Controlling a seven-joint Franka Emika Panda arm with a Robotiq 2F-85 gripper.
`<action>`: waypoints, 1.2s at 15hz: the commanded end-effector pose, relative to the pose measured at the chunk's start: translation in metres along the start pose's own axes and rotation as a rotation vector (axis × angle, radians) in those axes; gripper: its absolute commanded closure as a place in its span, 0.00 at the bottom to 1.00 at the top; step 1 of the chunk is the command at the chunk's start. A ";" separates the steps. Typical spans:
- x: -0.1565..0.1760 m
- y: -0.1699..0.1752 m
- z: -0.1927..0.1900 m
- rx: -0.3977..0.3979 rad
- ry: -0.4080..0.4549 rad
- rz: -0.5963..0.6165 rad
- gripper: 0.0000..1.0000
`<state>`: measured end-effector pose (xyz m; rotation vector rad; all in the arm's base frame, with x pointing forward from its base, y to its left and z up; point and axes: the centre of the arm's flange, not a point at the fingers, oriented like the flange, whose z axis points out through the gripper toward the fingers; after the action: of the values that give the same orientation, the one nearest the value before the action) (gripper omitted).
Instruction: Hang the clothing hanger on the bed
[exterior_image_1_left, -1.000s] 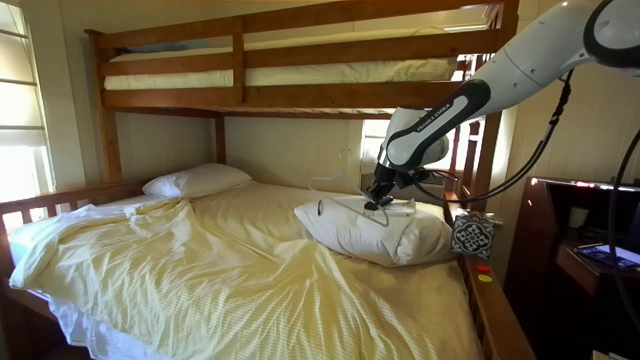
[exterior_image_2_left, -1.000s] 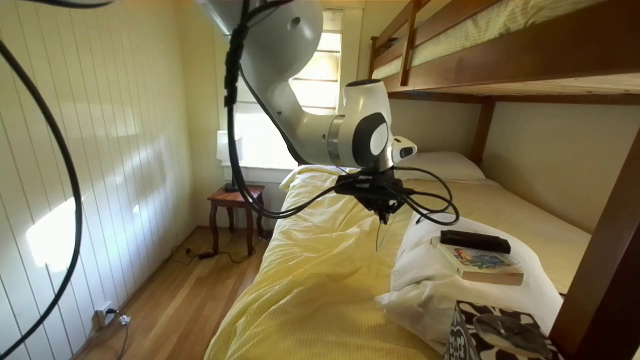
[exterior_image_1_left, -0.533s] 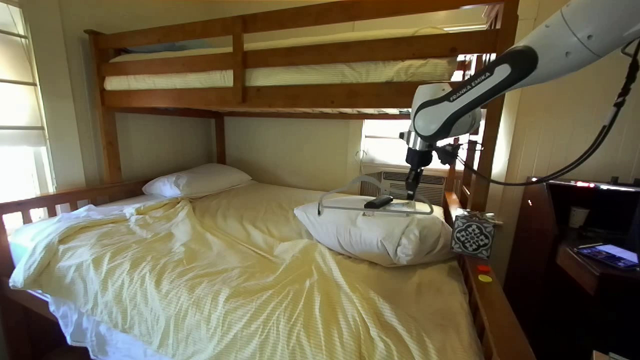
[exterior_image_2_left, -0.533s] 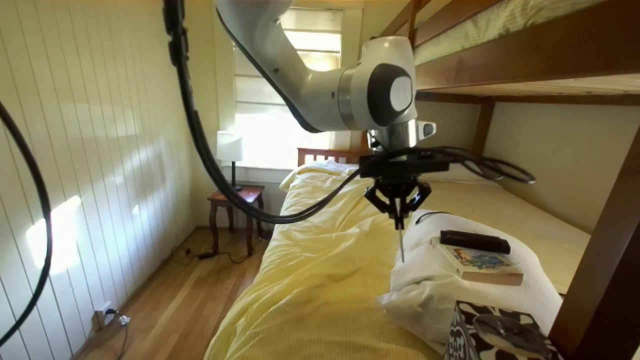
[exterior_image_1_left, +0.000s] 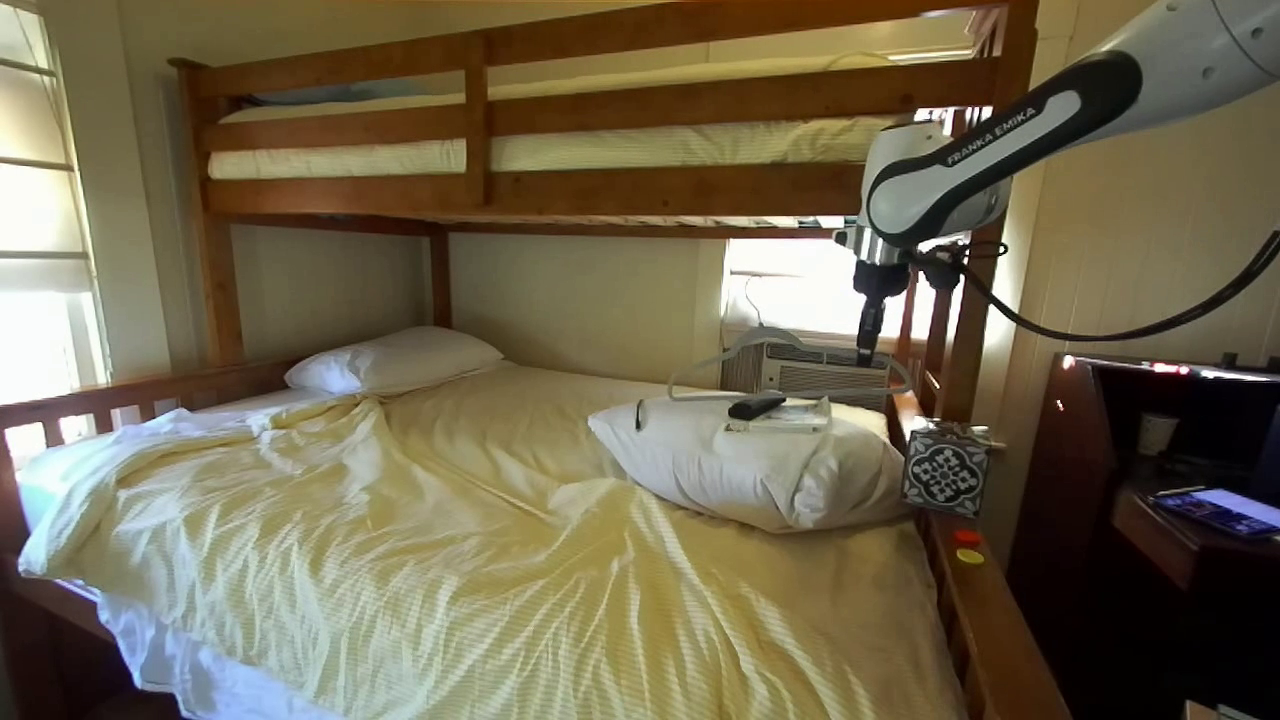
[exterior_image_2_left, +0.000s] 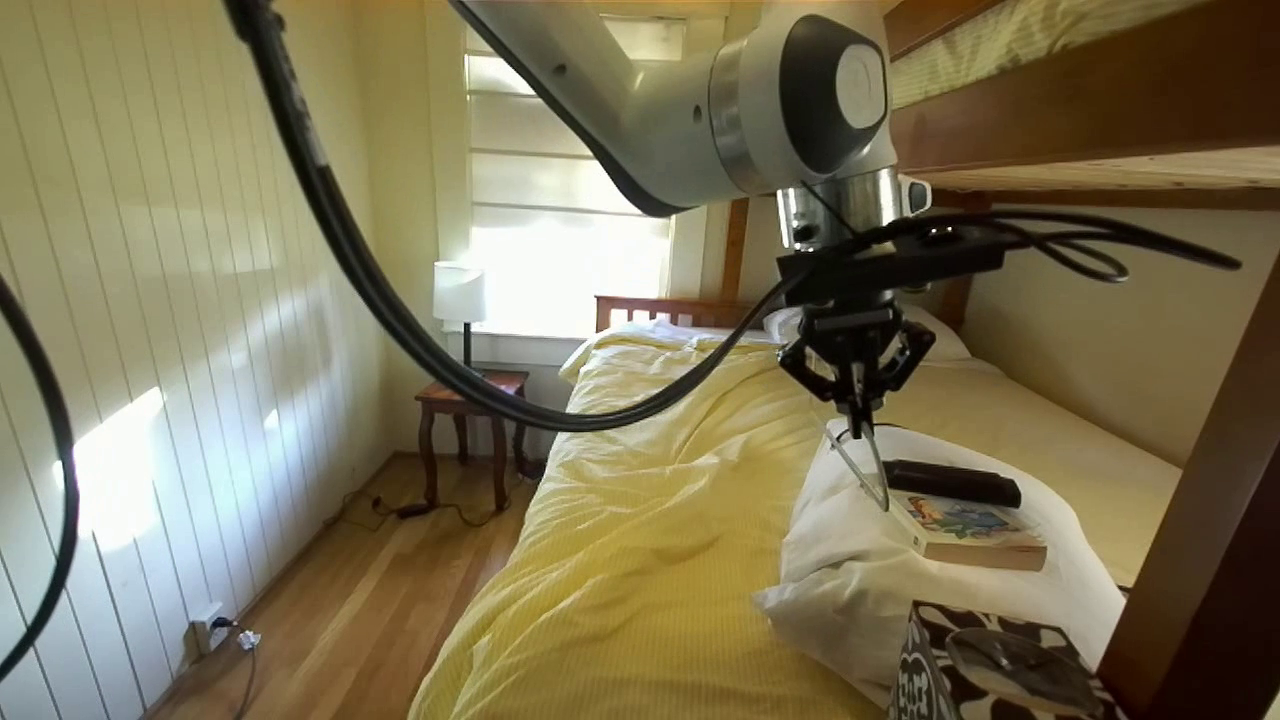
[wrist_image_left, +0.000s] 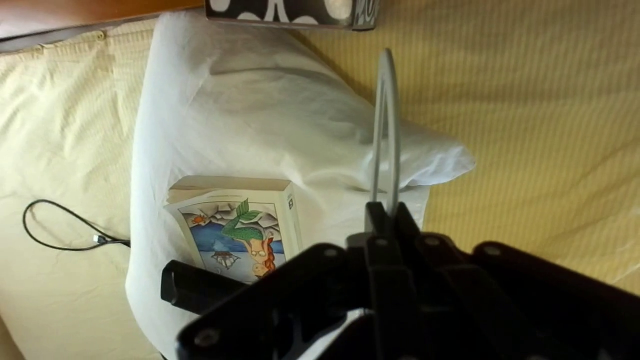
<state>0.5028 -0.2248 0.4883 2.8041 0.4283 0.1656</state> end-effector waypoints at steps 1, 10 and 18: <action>0.020 0.012 -0.006 -0.012 0.055 0.063 0.99; 0.079 0.057 -0.094 -0.092 0.410 0.205 0.99; 0.090 0.048 -0.099 0.036 0.457 0.199 0.99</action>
<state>0.5821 -0.2114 0.5942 2.7599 0.2217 0.7876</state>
